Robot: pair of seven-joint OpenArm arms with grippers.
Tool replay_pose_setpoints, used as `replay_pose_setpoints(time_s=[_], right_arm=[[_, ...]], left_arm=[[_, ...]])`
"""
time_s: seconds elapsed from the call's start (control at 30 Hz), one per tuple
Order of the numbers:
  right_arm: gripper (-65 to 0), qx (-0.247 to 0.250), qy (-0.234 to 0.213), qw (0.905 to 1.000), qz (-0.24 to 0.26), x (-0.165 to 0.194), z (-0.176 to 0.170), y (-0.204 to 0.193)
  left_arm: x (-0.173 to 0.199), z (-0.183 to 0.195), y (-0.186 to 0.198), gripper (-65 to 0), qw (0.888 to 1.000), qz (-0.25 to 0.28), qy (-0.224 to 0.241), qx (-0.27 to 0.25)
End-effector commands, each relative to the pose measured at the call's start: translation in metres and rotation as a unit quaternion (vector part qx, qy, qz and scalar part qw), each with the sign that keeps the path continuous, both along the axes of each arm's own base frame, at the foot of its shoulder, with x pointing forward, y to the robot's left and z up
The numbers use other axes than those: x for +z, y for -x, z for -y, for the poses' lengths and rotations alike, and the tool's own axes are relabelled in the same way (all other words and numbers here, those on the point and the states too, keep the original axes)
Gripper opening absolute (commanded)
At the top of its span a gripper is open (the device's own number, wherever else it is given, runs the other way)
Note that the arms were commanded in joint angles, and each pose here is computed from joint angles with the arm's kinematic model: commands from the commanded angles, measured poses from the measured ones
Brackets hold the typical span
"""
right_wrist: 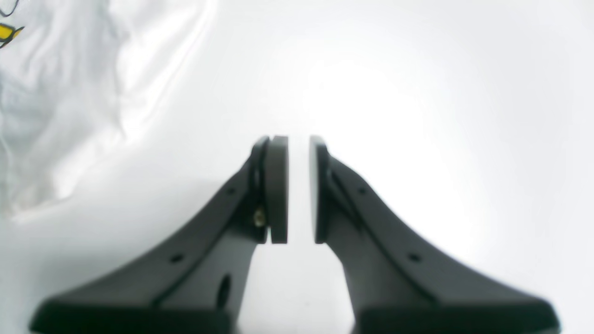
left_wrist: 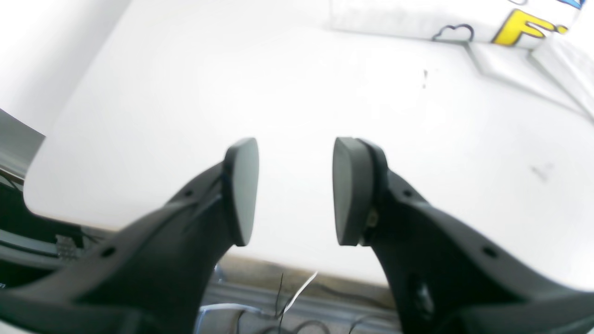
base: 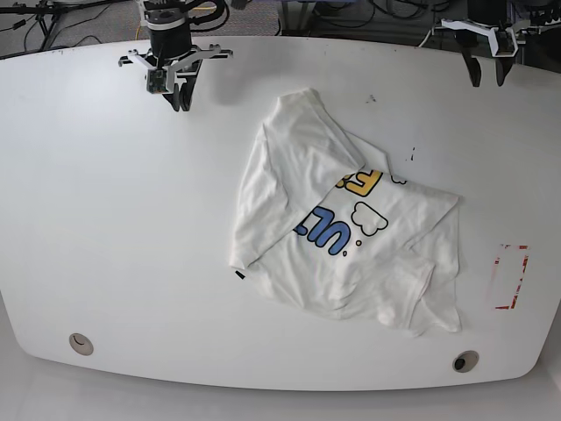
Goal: Fold the T-shirt properly
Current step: 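Lower the right gripper toward the collar edge of the white T-shirt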
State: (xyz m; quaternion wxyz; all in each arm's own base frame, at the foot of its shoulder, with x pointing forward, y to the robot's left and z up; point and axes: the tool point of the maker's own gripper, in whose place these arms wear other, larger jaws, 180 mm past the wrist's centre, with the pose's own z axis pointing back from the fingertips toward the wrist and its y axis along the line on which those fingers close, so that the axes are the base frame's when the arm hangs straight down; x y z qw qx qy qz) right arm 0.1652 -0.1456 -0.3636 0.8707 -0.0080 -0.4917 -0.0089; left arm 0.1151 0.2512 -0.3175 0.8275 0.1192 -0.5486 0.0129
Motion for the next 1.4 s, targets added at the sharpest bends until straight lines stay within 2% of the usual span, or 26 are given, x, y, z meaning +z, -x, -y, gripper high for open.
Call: replay_pose_setpoints(time_s=[0.0, 0.1, 0.5, 0.7, 0.83, 0.9, 1.1, 1.17, 1.37], right_arm=[[-58.1, 0.004, 0.0, 0.9997, 0.023, 0.011, -0.001, -0.008], [-57.3, 0.008, -0.002, 0.9997, 0.022, 0.011, -0.003, -0.012], [-41.9, 0.035, -0.026, 0.9991, -0.005, 0.005, -0.029, -0.032], [-38.6, 0.063, -0.034, 0.9974, 0.0, 0.01, -0.049, -0.05], [-37.5, 0.087, -0.037, 0.9956, 0.0, 0.013, -0.061, -0.061], [-35.6, 0.112, -0.037, 0.993, 0.005, 0.02, -0.074, -0.077], [-34.3, 0.149, -0.03, 0.9884, 0.004, 0.026, -0.088, -0.09], [-34.0, 0.16, -0.027, 0.9867, 0.004, 0.028, -0.092, -0.093], [-33.8, 0.182, -0.03, 0.9829, 0.008, 0.034, -0.107, -0.102]], left_arm=[[0.016, 0.0, -0.005, -40.3, 1.0, 0.027, -0.01, -0.006], [0.017, 0.001, -0.006, -39.7, 1.0, 0.029, -0.01, -0.007], [0.024, 0.002, -0.005, -37.6, 0.999, 0.041, -0.015, -0.017], [0.027, 0.003, -0.007, -34.3, 0.998, 0.052, -0.016, -0.018], [0.029, 0.003, -0.009, -30.4, 0.998, 0.058, -0.019, -0.02], [0.036, 0.004, -0.014, -25.1, 0.997, 0.078, -0.019, -0.02], [0.039, 0.004, -0.018, -19.5, 0.996, 0.089, -0.019, -0.018], [0.039, 0.004, -0.02, -19.7, 0.995, 0.093, -0.019, -0.017], [0.04, 0.009, -0.032, -27.1, 0.994, 0.104, -0.012, -0.02]])
